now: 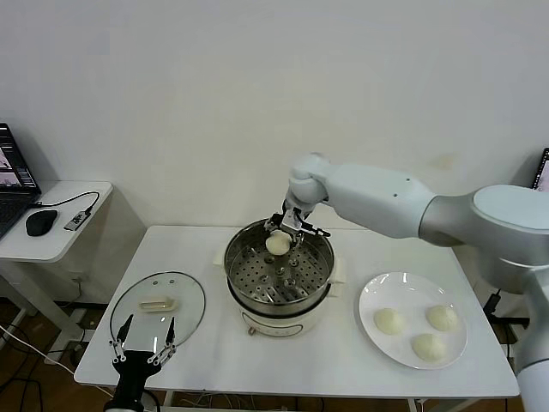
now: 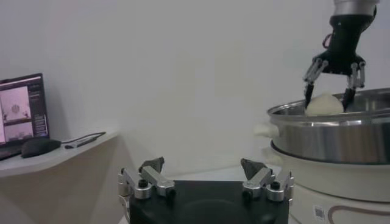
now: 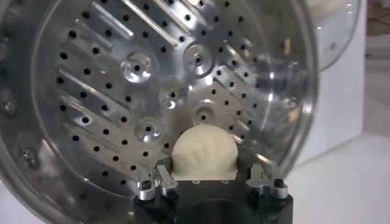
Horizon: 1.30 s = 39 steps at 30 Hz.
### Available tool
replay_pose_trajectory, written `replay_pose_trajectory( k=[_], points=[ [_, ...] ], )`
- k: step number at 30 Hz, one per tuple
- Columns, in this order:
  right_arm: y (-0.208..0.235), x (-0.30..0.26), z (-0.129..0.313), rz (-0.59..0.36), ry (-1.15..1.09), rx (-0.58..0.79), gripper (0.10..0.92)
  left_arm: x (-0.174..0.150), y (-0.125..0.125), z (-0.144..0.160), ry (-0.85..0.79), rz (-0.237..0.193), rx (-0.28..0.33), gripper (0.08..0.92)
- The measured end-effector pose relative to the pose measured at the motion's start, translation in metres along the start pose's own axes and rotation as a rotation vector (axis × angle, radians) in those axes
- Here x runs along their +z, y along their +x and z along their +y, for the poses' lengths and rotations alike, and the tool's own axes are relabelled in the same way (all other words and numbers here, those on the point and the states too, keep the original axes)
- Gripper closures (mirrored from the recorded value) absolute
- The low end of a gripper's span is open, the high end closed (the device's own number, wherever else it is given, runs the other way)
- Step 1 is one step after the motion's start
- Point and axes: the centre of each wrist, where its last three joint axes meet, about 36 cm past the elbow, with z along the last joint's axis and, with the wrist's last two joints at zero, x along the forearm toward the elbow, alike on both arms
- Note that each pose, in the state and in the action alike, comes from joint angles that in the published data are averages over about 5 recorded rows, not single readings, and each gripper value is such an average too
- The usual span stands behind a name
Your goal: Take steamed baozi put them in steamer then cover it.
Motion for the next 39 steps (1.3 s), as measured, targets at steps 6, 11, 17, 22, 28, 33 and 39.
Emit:
replay_pose_trajectory(
  k=[6,11,17,22,28,33,39],
  points=[
    [-0.008,0.001,0.0,0.001,0.03,0.004,0.263,0.0,0.0,0.0,0.0,-0.003,-0.002,0.177],
    [-0.002,0.004,0.001,0.006,0.03,0.009,0.203,-0.001,0.0,-0.001,-0.001,-0.005,-0.002,0.177],
    [0.033,0.005,0.001,0.019,-0.05,0.024,0.199,-0.003,-0.003,-0.001,-0.001,-0.014,0.0,0.177],
    [0.077,0.004,0.013,0.064,-0.233,0.038,0.2,-0.005,-0.005,-0.003,0.001,-0.02,0.004,0.177],
    [0.12,-0.004,0.053,0.11,-0.509,0.039,0.2,-0.008,-0.007,-0.002,-0.006,-0.027,0.012,0.177],
    [0.138,-0.018,0.107,0.119,-0.721,0.013,0.2,-0.008,-0.009,0.001,-0.016,-0.031,0.019,0.177],
    [0.145,-0.035,0.178,0.132,-0.908,-0.025,0.2,-0.007,-0.012,0.003,-0.025,-0.032,0.023,0.177]
  ],
)
